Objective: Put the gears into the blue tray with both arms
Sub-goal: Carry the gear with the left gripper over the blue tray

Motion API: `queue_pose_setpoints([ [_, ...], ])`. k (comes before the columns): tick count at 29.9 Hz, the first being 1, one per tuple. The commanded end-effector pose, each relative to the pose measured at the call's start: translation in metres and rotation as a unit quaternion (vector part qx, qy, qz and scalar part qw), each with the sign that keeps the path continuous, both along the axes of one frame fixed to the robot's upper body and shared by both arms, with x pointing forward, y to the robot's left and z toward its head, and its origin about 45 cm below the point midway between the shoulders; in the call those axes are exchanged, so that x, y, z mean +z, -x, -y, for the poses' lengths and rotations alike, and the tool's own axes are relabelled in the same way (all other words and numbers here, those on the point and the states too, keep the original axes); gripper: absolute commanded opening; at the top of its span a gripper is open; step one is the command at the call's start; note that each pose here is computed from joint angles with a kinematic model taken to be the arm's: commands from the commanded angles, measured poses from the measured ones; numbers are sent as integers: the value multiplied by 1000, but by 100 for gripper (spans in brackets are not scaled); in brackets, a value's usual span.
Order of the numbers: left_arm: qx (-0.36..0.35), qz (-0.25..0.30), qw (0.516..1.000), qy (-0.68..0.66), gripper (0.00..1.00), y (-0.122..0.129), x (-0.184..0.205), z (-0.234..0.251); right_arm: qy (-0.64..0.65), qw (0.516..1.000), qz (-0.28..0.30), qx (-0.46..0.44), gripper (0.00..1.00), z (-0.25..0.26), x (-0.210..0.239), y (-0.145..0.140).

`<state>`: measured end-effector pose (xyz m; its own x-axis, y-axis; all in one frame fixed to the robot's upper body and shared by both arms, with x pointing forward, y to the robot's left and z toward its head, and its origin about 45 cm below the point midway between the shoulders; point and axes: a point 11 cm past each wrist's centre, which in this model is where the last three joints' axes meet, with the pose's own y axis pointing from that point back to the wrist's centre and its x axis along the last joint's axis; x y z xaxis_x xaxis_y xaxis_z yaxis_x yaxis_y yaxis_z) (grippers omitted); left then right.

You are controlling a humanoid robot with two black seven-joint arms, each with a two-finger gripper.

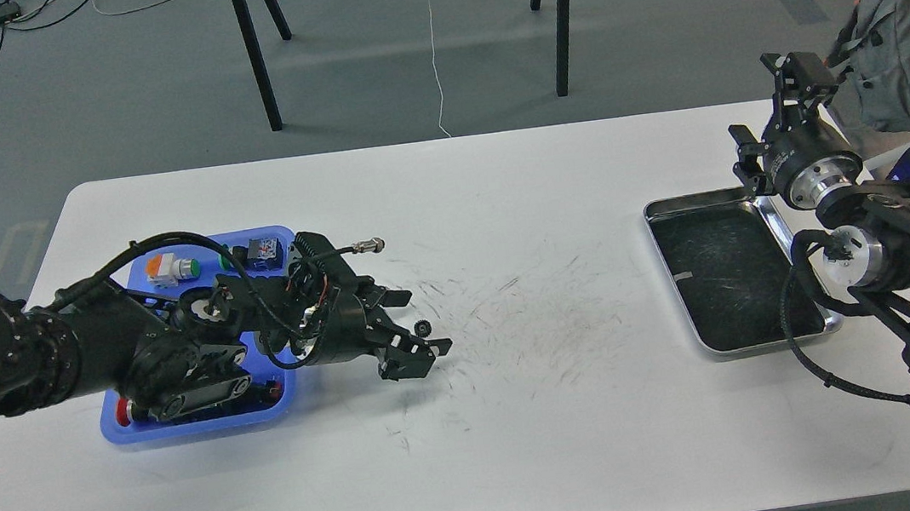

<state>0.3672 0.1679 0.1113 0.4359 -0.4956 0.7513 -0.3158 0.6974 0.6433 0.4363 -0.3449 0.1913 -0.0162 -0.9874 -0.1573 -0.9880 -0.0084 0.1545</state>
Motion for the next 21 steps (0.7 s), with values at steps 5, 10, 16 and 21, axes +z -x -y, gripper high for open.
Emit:
queue_pose_setpoints([
  [5,-4,32,999,20,77,-2,2,-1,2,1000,-1,3,98,-3,-2,0],
  [10,-14,33,999,6,77,6,-11,-9,5,1000,-3,2,98,-1,-2,1],
  [16,-22,73,997,14,76,-1,-15,-7,6,1000,-3,2,98,0,-2,1],
  [21,-23,72,997,14,76,1,-17,-7,7,1000,-3,2,98,-1,-2,1],
])
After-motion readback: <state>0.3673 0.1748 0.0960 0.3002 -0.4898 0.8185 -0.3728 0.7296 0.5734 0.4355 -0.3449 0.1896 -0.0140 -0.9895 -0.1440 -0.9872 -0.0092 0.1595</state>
